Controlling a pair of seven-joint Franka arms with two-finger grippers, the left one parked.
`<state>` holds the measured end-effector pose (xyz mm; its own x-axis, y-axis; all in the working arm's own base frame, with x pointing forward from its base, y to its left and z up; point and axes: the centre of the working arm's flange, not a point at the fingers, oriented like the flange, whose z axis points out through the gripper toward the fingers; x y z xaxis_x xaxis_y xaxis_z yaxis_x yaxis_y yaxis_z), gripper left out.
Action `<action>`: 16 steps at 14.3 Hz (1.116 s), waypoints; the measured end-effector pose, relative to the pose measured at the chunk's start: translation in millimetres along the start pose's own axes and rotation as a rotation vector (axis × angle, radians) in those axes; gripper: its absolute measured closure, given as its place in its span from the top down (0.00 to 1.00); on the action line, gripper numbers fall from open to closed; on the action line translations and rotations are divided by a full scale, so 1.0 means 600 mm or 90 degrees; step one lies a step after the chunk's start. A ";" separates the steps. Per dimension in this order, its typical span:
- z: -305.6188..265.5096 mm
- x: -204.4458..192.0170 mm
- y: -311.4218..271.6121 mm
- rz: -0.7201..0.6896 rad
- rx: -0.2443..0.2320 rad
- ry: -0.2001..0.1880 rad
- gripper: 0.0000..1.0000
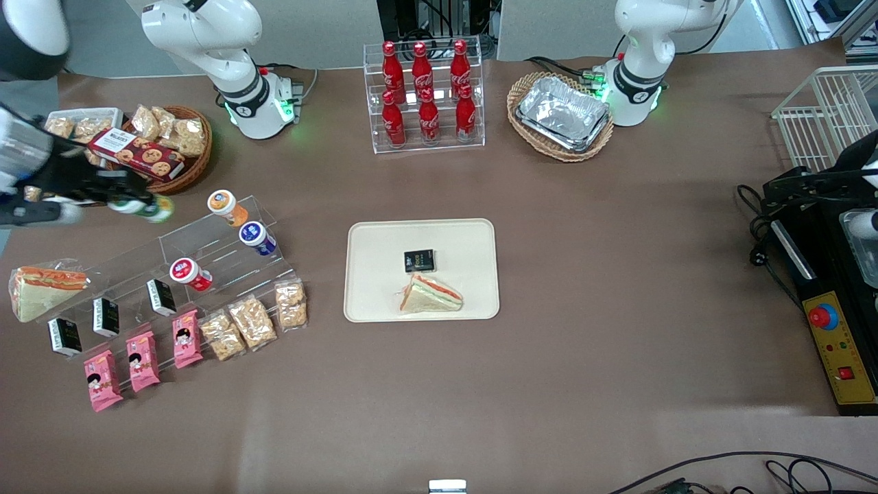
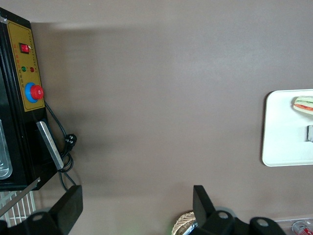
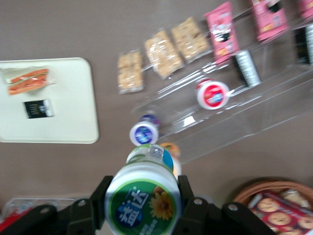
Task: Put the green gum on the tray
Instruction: 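Lift the green gum bottle and carry it toward the cream tray, then lower the gum bottle onto the tray beside the black card and release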
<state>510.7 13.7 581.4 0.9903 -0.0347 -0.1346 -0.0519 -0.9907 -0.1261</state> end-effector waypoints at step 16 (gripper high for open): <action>0.408 -0.023 -0.414 0.105 0.009 0.059 0.59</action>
<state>478.3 292.8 373.8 0.9757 -0.2097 -0.0637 -0.2162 -0.9685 -0.1234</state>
